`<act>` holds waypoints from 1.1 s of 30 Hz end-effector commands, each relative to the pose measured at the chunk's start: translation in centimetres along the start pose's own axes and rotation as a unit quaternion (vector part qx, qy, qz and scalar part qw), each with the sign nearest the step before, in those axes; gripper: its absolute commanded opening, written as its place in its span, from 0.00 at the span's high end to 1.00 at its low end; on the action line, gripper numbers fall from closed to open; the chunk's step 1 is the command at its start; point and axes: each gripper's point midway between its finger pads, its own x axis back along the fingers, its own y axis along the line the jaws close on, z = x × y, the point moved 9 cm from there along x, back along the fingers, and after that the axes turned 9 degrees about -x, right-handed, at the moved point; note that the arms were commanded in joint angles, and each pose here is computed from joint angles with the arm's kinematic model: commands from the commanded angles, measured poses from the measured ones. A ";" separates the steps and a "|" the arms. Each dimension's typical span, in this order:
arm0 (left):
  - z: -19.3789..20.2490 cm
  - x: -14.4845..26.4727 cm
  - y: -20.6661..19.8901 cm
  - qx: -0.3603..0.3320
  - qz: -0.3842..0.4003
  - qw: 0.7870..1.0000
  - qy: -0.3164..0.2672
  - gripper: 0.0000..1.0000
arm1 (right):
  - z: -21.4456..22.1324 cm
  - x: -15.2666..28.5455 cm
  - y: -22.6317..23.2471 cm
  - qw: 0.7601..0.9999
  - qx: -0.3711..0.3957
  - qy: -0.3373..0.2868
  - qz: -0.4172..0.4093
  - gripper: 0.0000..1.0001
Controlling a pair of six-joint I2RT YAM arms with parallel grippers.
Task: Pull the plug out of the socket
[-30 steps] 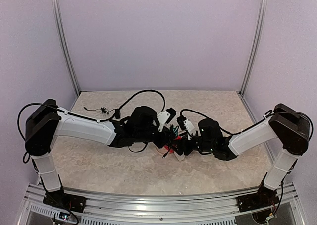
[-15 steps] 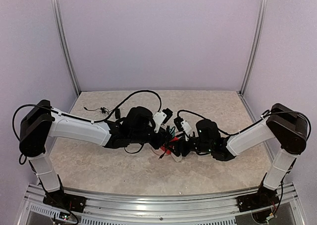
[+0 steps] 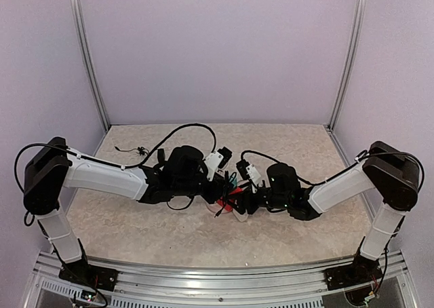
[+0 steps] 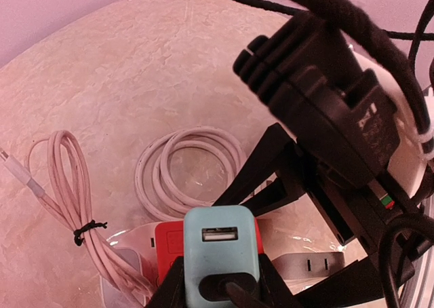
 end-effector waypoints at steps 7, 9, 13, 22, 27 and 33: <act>-4.4 2.3 -1.0 -0.038 0.021 0.996 -0.073 1.00 | 3.0 0.2 -3.4 0.993 -0.031 0.051 0.099 0.69; -4.6 2.8 -0.9 -0.036 0.027 0.996 -0.081 1.00 | 2.9 0.2 -3.4 0.993 -0.031 0.050 0.099 0.69; -3.6 3.3 -0.5 -0.030 0.015 0.997 -0.065 1.00 | 3.0 0.2 -3.5 0.993 -0.032 0.050 0.101 0.69; -4.7 7.3 0.1 -0.004 0.015 0.994 -0.112 1.00 | 3.0 0.1 -3.4 0.994 -0.035 0.048 0.096 0.69; -5.4 8.7 0.5 0.009 0.017 0.991 -0.133 1.00 | 3.0 0.0 -3.4 0.994 -0.033 0.050 0.093 0.69; -5.7 8.0 1.0 0.014 0.015 0.992 -0.128 1.00 | 2.8 -0.2 -3.2 0.995 -0.026 0.051 0.082 0.70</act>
